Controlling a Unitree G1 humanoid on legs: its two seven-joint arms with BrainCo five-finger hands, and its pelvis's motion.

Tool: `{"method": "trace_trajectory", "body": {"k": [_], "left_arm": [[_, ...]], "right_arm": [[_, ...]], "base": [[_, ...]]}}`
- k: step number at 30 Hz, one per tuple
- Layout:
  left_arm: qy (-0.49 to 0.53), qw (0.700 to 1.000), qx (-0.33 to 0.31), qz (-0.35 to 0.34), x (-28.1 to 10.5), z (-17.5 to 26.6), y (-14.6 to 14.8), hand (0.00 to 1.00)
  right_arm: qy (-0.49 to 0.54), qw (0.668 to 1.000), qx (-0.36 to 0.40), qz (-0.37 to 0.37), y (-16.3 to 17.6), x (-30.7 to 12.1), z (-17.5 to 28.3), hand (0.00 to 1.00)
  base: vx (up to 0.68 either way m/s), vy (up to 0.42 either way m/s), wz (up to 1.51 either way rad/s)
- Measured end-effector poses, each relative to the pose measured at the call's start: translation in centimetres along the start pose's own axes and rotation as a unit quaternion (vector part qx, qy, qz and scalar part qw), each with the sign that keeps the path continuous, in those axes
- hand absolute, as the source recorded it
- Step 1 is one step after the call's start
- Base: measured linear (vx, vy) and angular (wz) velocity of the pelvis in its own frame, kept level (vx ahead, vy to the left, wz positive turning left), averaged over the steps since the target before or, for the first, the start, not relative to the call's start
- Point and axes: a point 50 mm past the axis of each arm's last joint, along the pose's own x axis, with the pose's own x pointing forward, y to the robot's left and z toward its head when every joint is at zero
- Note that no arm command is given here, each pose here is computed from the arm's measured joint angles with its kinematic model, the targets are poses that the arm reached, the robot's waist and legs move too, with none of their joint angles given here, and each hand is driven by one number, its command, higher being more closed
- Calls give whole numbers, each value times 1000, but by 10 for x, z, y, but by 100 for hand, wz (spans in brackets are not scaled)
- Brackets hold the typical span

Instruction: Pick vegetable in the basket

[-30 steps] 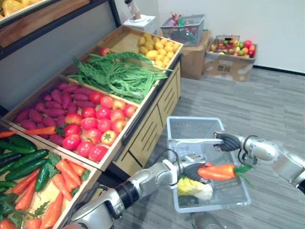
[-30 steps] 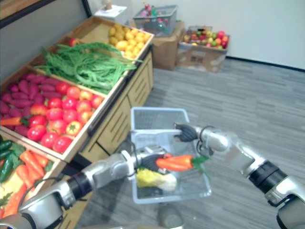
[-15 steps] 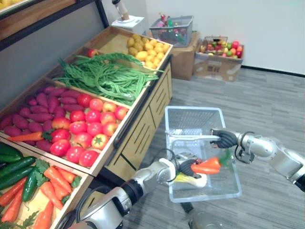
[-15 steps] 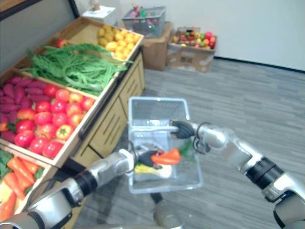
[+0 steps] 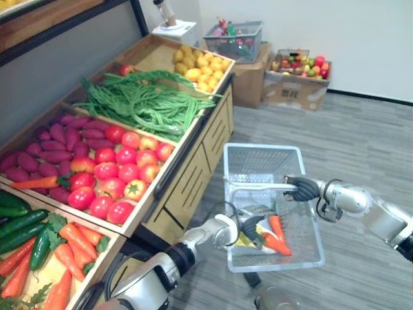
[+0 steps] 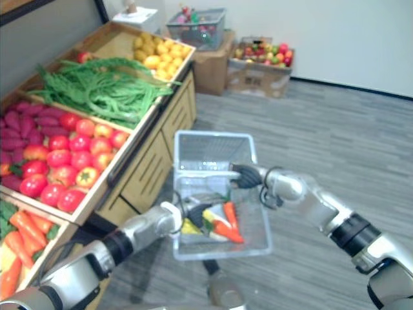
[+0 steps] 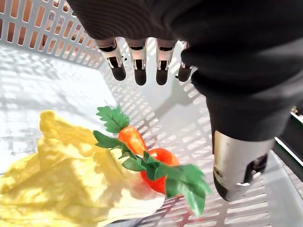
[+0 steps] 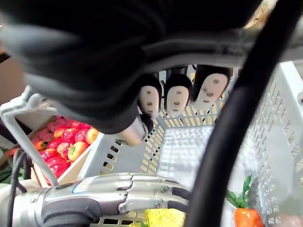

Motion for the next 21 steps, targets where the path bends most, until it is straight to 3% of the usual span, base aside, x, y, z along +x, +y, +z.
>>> {"method": "trace_trajectory", "body": {"k": [3, 7, 14, 17, 21], "left_arm": [[-6, 1000, 8, 9, 2, 3, 8, 0], [-78, 995, 30, 62, -4, 32, 36, 0], [-238, 961, -18, 140, -45, 84, 69, 0], [-243, 956, -45, 160, -74, 77, 69, 0], [-161, 952, -71, 251, -120, 41, 80, 0]], "right_arm": [[11, 999, 28, -14, 5, -3, -7, 100], [48, 988, 125, -76, 18, -10, -32, 100], [179, 943, 229, -163, 67, -28, -83, 100], [270, 893, 298, -204, 102, -49, -111, 100], [418, 769, 413, -252, 178, -94, -140, 100]], "base": [[-7, -12, 39], [-11, -4, 58], [-75, 44, 82], [-63, 47, 92], [-27, 15, 111]]}}
